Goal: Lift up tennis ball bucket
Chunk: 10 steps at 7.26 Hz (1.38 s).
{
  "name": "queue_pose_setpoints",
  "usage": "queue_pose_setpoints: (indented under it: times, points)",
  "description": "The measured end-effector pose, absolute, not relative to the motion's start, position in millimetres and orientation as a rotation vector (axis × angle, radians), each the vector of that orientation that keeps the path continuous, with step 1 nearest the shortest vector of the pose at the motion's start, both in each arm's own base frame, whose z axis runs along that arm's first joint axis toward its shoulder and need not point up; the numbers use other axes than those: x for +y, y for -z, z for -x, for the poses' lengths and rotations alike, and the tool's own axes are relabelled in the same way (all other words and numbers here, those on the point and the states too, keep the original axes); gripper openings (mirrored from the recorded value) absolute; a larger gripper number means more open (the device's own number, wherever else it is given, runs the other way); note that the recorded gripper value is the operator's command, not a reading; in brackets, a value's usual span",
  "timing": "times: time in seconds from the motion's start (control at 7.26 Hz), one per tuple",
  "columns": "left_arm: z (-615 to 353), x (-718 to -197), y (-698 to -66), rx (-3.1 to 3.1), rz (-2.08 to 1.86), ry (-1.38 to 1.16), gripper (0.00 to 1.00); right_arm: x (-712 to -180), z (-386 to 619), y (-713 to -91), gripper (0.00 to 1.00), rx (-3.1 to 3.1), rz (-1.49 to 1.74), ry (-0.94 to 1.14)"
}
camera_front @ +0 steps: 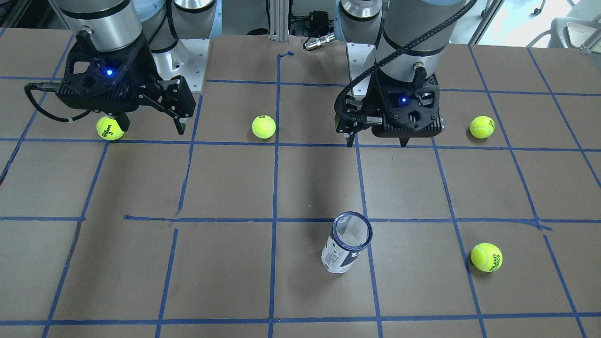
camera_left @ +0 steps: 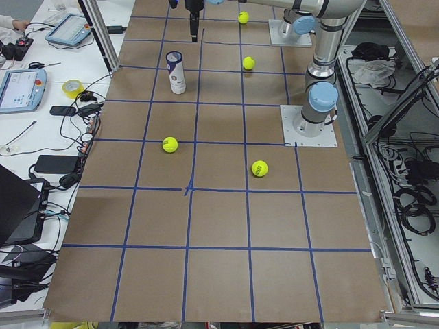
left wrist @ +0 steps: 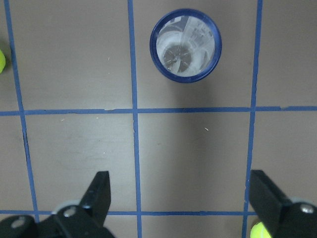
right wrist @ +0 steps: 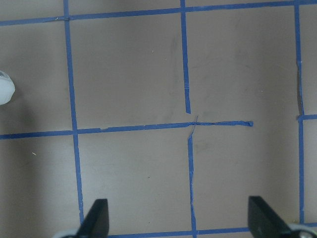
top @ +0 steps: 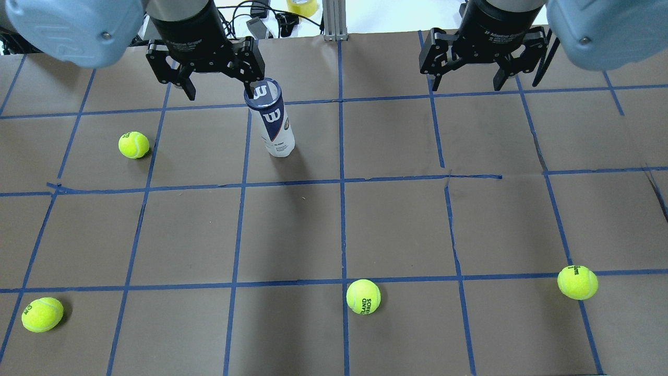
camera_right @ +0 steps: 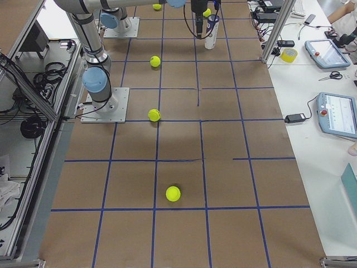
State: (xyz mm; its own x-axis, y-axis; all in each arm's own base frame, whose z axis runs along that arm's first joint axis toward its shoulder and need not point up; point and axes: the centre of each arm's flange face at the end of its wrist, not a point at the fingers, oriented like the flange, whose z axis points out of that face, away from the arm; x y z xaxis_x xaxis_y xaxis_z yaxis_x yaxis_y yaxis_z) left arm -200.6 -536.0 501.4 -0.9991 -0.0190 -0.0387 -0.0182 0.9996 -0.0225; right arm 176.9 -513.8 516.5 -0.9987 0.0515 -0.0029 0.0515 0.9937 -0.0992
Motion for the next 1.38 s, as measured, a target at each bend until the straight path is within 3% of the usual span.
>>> queue_pose_setpoints:
  times: [1.38]
  points:
    - [124,-509,-500,3.14,-0.043,0.001,1.0,-514,-177,-516,1.0,3.138,-0.08,0.154]
